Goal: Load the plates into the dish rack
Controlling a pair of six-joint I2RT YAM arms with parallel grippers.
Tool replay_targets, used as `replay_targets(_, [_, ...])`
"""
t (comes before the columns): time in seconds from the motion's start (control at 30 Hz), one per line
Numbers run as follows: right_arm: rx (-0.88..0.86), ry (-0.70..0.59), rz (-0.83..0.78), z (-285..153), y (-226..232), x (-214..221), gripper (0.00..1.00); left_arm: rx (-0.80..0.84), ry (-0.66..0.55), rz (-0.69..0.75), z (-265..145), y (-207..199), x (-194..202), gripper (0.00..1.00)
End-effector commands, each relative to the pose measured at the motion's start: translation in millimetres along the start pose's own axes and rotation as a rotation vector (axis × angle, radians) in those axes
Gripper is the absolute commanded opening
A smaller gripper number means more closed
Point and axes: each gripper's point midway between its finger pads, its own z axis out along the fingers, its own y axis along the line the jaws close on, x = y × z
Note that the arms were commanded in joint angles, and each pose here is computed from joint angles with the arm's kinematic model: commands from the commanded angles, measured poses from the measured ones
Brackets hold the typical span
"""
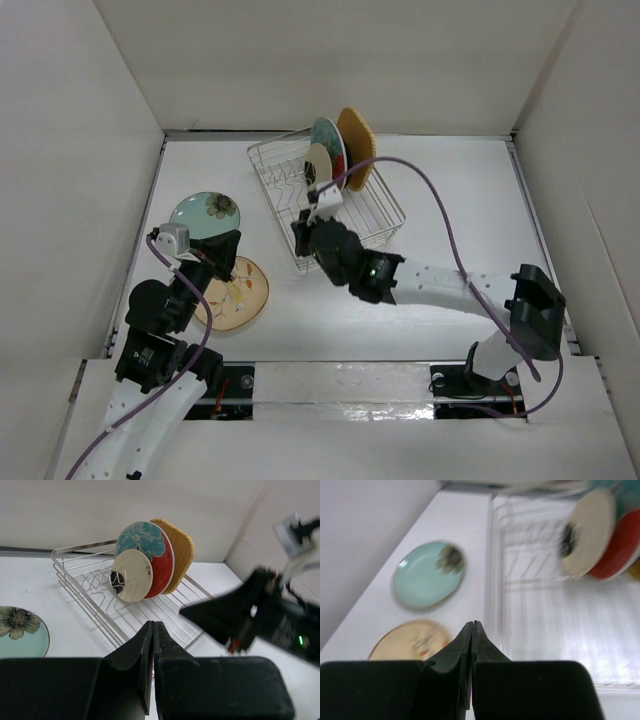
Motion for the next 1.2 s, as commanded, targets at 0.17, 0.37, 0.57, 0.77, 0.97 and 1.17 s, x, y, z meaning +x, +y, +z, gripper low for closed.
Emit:
replay_targets(0.17, [-0.170, 0.220, 0.418, -76, 87, 128, 0.18, 0.031, -0.042, 0.007, 1, -7, -13, 0.00])
replay_targets(0.37, [-0.098, 0.355, 0.625, -75, 96, 211, 0.72, 0.022, -0.063, 0.004, -3, -6, -18, 0.05])
replay_targets(0.57, [-0.085, 0.434, 0.713, -51, 114, 247, 0.72, 0.035, -0.073, 0.004, -6, -9, -20, 0.10])
replay_targets(0.77, [-0.026, 0.458, 0.772, -14, 114, 267, 0.62, 0.055, -0.082, -0.001, -9, -13, -22, 0.10])
replay_targets(0.97, [-0.010, 0.544, 0.842, -6, 113, 296, 0.50, 0.058, -0.092, -0.001, -11, -14, -25, 0.10])
replay_targets(1.17, [0.016, 0.581, 0.838, -10, 102, 309, 0.12, 0.054, -0.090, 0.002, -10, -13, -25, 0.10])
